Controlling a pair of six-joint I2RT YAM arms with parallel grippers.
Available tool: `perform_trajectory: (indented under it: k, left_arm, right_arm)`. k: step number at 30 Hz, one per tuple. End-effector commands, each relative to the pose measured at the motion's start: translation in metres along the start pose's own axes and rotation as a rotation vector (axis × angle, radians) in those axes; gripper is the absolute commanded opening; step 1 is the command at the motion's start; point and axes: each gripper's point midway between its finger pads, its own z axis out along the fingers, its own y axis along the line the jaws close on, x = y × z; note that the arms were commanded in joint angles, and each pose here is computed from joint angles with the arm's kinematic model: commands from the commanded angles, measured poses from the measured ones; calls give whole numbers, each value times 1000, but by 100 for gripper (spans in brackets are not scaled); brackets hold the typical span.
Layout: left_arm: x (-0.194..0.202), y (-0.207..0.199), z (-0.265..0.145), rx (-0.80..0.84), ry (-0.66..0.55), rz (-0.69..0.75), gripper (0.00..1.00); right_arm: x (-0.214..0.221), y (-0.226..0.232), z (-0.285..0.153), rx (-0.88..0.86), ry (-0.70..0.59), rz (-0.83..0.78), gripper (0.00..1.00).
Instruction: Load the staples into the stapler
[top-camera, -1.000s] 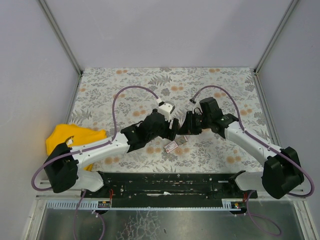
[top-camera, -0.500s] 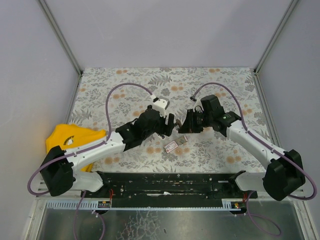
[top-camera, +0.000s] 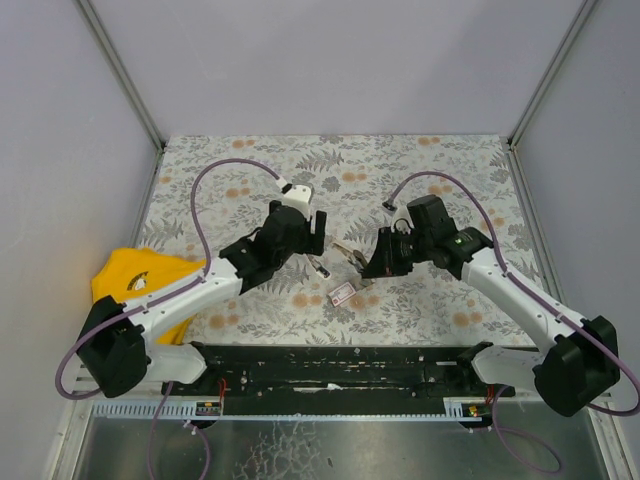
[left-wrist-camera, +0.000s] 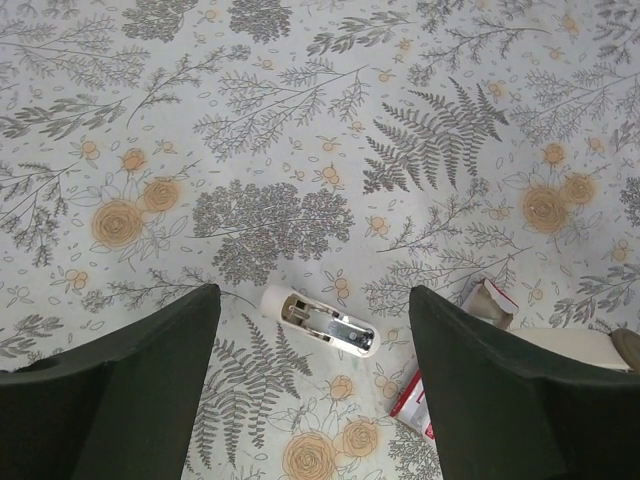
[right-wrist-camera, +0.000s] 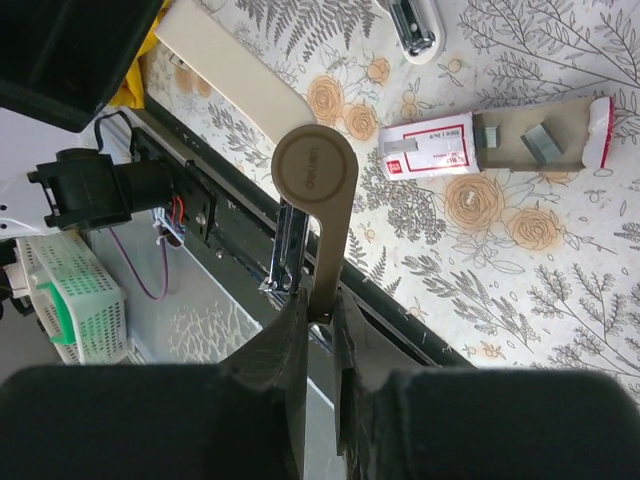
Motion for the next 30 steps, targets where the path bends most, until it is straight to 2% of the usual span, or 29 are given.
perform_trajectory:
  k: [1,8,11,22,30]
  left_arm:
    - [-14,12,-12,-20,-45,-95,76]
    - [-36,35,-37,28,-92,-278,81]
    - [-42,40,-48,65,-95,-303,84]
    - [-49,56,-76,104,-94,-277,89]
    - [-45,71,-74,47,-92,-226,89]
  right_arm:
    - [-10,20,0,-101,-53,-22,0]
    - [-36,22,34,-215,-145,18,0]
    - [-48,25,45,-258,-177,2,0]
    - [-76,2,85,-362,-242,92,0]
    - [-75,-34,113,-305,-193,162,0]
